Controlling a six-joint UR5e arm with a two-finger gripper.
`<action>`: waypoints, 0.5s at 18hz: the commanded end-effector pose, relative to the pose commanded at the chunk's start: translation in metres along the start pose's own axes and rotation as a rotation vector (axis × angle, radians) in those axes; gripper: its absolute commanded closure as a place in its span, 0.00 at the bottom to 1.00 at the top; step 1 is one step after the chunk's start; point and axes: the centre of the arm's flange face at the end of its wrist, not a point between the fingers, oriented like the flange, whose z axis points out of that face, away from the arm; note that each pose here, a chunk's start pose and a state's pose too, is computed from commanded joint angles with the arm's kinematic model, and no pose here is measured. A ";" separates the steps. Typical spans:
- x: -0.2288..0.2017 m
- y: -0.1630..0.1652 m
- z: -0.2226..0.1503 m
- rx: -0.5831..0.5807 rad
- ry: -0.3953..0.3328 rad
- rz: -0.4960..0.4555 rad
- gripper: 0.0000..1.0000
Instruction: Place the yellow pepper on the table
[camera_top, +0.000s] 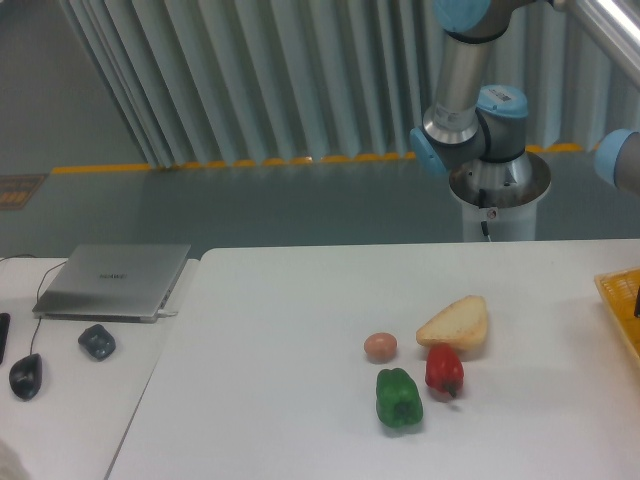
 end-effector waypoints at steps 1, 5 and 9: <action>0.002 0.001 0.003 -0.005 0.006 -0.001 0.00; -0.015 0.021 0.008 -0.012 0.012 -0.030 0.00; -0.018 0.026 0.010 -0.022 0.013 0.027 0.00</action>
